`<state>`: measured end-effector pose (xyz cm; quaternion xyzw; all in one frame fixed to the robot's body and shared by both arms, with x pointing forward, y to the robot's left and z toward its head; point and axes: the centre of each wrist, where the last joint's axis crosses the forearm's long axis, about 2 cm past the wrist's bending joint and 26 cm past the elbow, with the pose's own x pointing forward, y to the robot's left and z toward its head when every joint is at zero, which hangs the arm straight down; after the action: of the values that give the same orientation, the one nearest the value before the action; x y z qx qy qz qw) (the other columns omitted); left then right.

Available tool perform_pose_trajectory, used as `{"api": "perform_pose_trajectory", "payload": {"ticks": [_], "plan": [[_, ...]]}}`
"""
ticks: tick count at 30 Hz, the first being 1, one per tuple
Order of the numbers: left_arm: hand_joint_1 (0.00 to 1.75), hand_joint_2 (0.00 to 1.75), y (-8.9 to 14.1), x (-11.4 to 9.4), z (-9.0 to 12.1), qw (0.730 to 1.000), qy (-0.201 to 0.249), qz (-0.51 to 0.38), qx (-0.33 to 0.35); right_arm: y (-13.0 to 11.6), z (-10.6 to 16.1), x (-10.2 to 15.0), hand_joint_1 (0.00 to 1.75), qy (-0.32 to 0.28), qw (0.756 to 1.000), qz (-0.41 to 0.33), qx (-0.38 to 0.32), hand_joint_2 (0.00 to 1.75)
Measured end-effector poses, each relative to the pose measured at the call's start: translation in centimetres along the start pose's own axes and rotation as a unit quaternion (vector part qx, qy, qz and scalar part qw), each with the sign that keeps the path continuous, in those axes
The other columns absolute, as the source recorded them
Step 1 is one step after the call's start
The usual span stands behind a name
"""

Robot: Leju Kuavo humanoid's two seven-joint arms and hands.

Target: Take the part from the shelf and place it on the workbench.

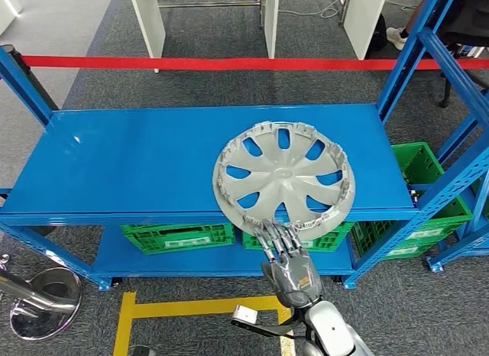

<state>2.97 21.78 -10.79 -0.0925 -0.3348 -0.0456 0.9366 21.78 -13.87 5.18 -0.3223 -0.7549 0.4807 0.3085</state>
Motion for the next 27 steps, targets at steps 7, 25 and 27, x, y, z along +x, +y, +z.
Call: {"api": "perform_pose_trajectory", "payload": {"ticks": [7, 25, 27], "plan": [[0.0, 1.75, 0.3, 0.0, 0.0, 1.0, 0.004, -0.005, 0.004, 0.1, -0.1, -0.5, 0.0, 0.011, 1.0, 0.006, 0.004, 1.75], [0.0, 1.75, 0.5, 0.0, 0.0, 1.0, 0.006, -0.012, 0.004, 0.1, -0.5, -1.0, 0.0, 0.017, 1.0, 0.014, 0.005, 1.75], [0.0, 1.75, 0.5, 0.0, 0.0, 1.0, 0.007, -0.015, 0.002, 0.0, -1.3, -1.5, 0.0, 0.018, 0.999, 0.026, 0.005, 1.75]]}}
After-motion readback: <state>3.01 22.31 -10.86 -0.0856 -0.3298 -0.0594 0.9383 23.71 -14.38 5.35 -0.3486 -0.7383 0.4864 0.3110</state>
